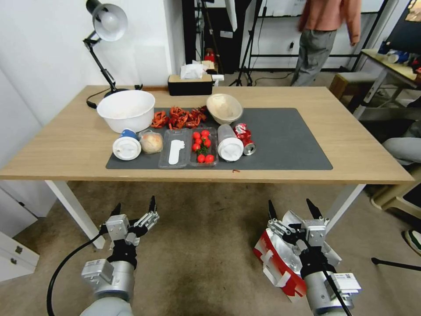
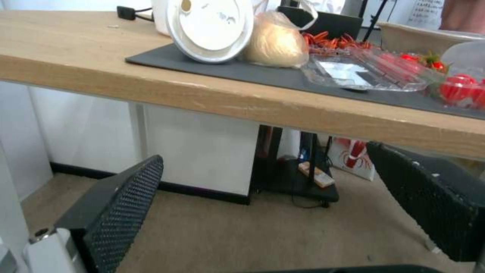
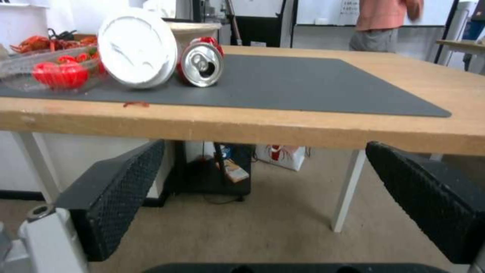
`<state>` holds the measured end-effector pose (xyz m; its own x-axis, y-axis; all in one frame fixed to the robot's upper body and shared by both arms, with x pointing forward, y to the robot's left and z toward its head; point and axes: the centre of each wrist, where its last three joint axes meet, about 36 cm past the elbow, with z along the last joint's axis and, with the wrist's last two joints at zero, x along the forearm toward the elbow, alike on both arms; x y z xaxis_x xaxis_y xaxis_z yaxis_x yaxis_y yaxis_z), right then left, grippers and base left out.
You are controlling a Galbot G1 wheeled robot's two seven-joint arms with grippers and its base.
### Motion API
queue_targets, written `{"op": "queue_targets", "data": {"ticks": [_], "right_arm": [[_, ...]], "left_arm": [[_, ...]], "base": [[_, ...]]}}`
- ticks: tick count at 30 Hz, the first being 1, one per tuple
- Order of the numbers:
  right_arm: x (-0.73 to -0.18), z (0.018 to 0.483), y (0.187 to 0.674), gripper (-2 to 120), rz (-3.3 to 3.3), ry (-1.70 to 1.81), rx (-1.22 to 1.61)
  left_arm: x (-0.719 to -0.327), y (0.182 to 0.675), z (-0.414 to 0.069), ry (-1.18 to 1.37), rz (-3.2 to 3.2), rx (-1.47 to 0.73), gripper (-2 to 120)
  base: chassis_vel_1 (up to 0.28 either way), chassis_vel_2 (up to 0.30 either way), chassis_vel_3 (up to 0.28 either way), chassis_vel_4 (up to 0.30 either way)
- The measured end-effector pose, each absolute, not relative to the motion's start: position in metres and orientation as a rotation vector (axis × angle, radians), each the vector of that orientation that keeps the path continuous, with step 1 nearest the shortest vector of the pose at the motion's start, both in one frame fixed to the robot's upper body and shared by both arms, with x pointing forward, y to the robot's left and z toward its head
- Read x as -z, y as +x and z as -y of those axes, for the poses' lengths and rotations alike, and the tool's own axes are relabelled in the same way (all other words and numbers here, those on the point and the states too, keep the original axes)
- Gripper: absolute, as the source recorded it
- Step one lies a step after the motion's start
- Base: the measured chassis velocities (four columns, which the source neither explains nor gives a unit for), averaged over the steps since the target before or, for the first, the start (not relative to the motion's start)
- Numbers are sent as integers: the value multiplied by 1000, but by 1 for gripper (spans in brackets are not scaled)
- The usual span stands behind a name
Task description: Pick up the food delivery bag from the floor and place it on the table.
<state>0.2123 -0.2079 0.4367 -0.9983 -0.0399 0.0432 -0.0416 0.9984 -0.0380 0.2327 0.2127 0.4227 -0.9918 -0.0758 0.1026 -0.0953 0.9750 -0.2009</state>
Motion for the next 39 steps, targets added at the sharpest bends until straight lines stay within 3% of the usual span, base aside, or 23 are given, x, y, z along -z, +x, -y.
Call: {"op": "queue_targets", "data": {"ticks": [39], "right_arm": [[-436,208,213,100,3098,59,-70]], "left_arm": [[-419,232,-214,105,3032,-304,100]], "base": [[0,0,0,0]]}}
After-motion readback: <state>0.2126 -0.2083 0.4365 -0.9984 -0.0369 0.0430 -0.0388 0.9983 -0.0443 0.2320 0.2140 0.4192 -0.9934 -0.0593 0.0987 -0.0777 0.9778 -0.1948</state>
